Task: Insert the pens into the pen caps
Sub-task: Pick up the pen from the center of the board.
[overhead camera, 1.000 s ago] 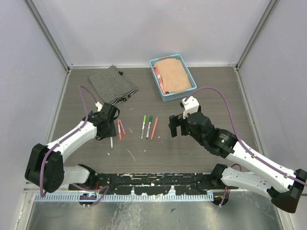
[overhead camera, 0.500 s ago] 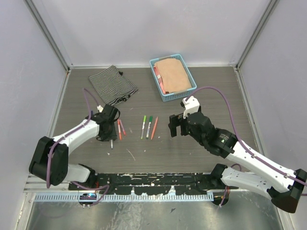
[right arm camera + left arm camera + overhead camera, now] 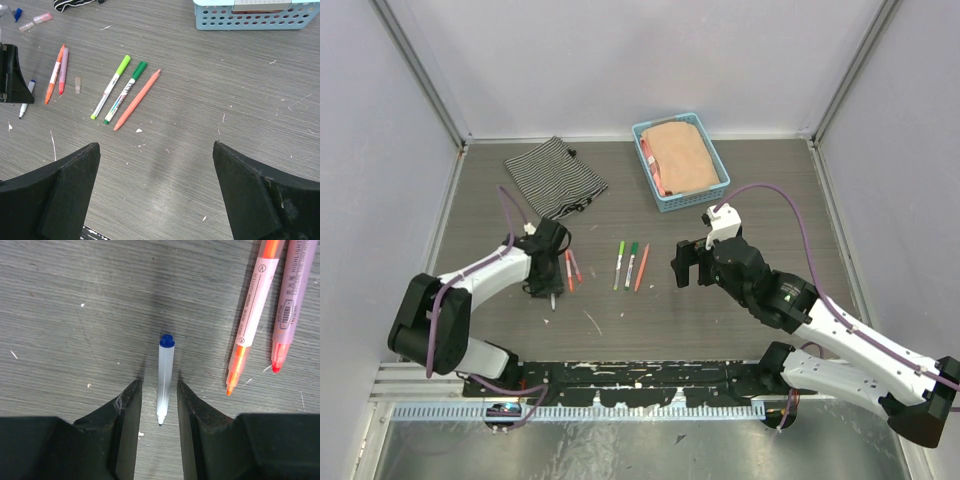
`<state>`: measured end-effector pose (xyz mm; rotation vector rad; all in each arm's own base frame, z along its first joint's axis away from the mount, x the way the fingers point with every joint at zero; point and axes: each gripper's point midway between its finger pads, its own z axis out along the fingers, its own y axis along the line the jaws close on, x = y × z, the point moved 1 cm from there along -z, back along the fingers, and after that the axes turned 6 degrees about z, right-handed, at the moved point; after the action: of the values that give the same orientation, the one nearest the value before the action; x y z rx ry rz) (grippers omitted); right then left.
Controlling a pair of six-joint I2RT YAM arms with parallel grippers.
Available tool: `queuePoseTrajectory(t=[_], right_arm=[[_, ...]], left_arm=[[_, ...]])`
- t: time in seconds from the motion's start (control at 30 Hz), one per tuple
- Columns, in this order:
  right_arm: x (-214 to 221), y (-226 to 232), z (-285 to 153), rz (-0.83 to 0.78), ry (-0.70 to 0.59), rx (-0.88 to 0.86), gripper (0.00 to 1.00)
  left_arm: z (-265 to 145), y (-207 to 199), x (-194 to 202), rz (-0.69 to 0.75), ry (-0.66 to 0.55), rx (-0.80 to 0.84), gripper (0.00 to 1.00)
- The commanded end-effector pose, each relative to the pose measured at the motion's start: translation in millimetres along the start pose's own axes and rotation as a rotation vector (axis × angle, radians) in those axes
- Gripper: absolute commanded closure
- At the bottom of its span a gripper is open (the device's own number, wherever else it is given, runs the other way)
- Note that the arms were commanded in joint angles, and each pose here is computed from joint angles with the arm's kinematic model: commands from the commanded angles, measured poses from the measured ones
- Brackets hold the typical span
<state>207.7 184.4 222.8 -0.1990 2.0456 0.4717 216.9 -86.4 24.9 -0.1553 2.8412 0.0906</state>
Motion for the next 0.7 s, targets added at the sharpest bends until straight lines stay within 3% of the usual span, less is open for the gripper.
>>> queuePoseTrajectory(t=[0.0,0.2,0.43,0.67], right_arm=[[-11.7,5.8,0.9,0.04,-0.041,-0.005,0.01],[-18.6,2.2,0.2,0.058,-0.078,0.016,0.01],[-23.6,-2.7,-0.9,0.054,-0.101,0.044,0.01],[-24.0,-2.8,2.8,0.044,-0.096,0.058,0.01]], left_arm=[[4.2,-3.2,-4.3,0.007,0.013,0.009,0.59],[10.5,-7.1,-6.2,0.019,0.054,0.01,0.61],[12.1,-4.9,-5.2,0.005,0.07,0.007,0.79],[3.2,-2.9,-7.5,-0.007,0.043,0.014,0.88]])
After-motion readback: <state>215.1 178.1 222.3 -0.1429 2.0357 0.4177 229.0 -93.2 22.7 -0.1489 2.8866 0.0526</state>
